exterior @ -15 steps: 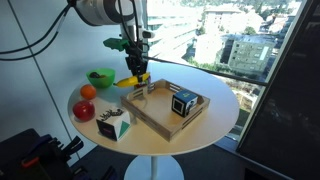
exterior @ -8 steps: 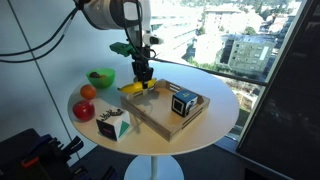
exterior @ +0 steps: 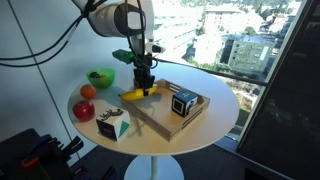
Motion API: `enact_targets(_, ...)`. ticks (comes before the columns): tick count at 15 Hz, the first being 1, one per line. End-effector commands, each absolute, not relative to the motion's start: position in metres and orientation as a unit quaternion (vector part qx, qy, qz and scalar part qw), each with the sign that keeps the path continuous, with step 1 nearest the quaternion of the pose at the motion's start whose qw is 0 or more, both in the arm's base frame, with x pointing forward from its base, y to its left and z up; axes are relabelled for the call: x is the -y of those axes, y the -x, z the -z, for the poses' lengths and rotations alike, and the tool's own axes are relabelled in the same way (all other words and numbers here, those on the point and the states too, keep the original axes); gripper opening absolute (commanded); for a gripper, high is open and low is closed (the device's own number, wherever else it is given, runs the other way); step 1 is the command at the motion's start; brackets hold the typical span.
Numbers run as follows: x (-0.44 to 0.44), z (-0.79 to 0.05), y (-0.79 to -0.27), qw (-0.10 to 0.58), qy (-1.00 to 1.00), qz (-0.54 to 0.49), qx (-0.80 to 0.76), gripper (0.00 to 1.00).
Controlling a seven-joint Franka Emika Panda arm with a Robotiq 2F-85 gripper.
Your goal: Pick up the yellow banana toy and put it in the tray
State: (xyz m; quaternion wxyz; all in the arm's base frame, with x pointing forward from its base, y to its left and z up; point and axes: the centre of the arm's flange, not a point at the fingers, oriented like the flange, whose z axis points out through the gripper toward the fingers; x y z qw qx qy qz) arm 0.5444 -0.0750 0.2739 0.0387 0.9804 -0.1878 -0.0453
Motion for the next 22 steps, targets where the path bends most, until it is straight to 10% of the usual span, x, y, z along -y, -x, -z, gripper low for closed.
enact_targets(1, 0.075, -0.274, -0.548, 0.035, -0.979, 0.044, 0.196, 0.65)
enact_targets(7, 0.068, -0.28, -0.546, 0.033, -0.981, 0.045, 0.188, 0.99)
enact_targets(22, 0.017, -0.321, -0.528, 0.017, -0.987, 0.119, 0.108, 1.0)
